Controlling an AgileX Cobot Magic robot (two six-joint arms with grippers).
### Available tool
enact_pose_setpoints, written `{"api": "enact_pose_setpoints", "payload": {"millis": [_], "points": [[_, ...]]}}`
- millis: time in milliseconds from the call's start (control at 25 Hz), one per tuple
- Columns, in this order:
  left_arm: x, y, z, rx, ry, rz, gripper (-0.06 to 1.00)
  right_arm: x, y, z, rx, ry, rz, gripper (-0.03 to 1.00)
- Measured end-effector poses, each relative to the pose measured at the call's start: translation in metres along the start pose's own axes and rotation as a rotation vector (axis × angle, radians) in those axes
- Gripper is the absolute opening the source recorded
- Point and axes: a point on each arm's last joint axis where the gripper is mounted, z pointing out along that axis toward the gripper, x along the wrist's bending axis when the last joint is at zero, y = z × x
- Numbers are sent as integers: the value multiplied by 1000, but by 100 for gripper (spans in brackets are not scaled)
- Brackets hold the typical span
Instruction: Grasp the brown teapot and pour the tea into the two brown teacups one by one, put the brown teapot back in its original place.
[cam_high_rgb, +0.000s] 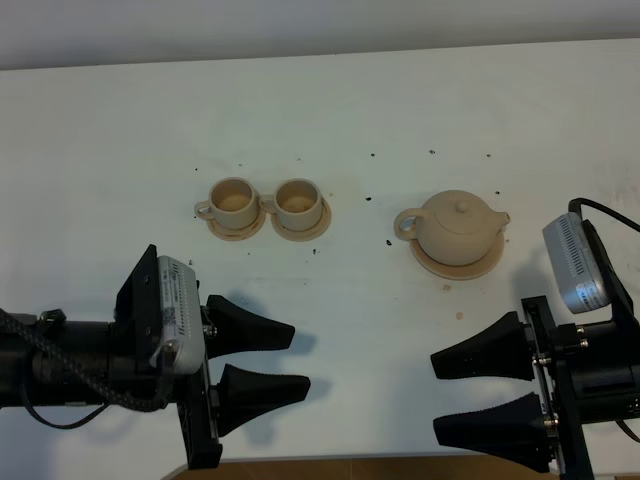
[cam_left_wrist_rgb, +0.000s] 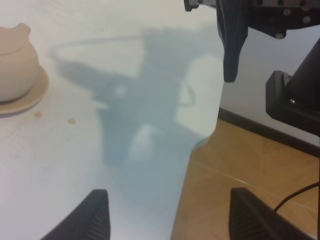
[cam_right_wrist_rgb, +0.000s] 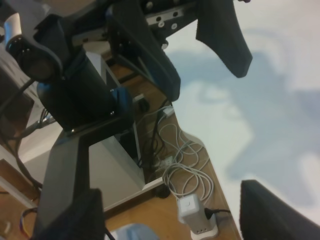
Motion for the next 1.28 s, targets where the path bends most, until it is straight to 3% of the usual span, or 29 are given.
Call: {"api": "enact_pose_setpoints", "payload": {"millis": [480, 720, 880, 1000, 1080, 1200, 1280], "points": [[4, 5, 0, 5, 18, 9, 53, -1, 1, 0, -8, -13, 6, 59], [25, 68, -23, -19, 273, -33, 53, -13, 12, -1, 4, -75, -8, 59], [17, 110, -51, 28, 373, -114, 53, -25, 28, -2, 3, -130, 27, 59], [6, 124, -74, 149, 456, -242, 52, -36, 43, -5, 12, -189, 58, 59], [0, 122, -91, 239, 561, -366, 52, -44, 55, -7, 17, -225, 76, 59], [-7, 107, -115, 380, 752, -477, 51, -52, 74, -11, 32, -276, 89, 59], [-16, 93, -128, 464, 830, -526, 51, -57, 86, -14, 38, -303, 93, 59]]}}
